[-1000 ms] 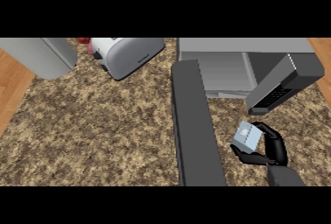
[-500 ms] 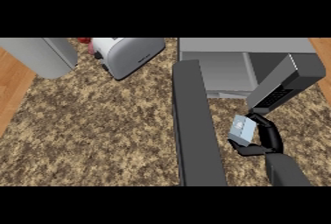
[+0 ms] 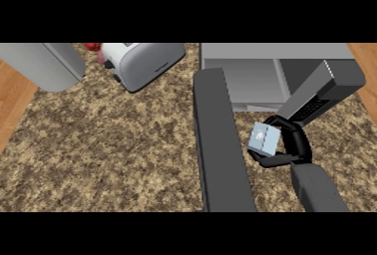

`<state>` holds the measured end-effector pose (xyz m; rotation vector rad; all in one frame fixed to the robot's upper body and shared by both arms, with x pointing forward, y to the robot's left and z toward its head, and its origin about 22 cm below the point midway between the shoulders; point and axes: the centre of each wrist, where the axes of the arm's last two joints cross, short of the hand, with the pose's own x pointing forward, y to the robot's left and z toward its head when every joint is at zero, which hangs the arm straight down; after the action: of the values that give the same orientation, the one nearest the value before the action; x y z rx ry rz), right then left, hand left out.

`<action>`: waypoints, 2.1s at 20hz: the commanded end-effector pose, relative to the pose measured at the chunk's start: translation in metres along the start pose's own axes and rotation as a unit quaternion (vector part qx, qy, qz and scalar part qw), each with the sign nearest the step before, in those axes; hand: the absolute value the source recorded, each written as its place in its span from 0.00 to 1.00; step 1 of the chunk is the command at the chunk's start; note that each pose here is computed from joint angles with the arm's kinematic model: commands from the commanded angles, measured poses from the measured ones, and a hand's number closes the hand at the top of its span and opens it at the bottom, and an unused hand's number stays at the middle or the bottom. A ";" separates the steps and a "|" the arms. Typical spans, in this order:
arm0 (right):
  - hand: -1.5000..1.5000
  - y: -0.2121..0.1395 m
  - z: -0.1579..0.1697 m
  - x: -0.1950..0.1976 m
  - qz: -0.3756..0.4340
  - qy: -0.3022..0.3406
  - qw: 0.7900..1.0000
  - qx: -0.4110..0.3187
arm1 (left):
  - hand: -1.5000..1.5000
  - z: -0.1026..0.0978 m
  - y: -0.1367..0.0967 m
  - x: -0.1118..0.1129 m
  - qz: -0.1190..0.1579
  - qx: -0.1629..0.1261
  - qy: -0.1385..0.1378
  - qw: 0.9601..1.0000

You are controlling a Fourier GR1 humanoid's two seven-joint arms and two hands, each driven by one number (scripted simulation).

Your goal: Pick up the milk, place it into the microwave and close the microwave

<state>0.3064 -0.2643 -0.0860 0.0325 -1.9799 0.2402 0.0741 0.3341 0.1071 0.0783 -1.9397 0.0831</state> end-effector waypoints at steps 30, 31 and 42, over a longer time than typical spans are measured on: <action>1.00 0.031 -0.176 0.058 0.262 0.035 0.961 -0.081 | 0.00 -0.016 0.011 -0.014 0.014 -0.025 -0.006 1.000; 1.00 0.035 -0.184 0.064 0.266 0.036 0.958 -0.098 | 0.00 -0.017 0.014 -0.015 0.011 -0.033 -0.005 0.999; 1.00 -0.017 -0.183 0.069 0.407 -0.016 0.904 -0.131 | 0.00 -0.027 0.006 -0.023 0.021 -0.049 0.001 0.999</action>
<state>0.4413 -0.2287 0.0409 -0.8831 -1.9479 0.4623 0.1015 0.3478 0.0959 -0.0060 -1.9501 0.0278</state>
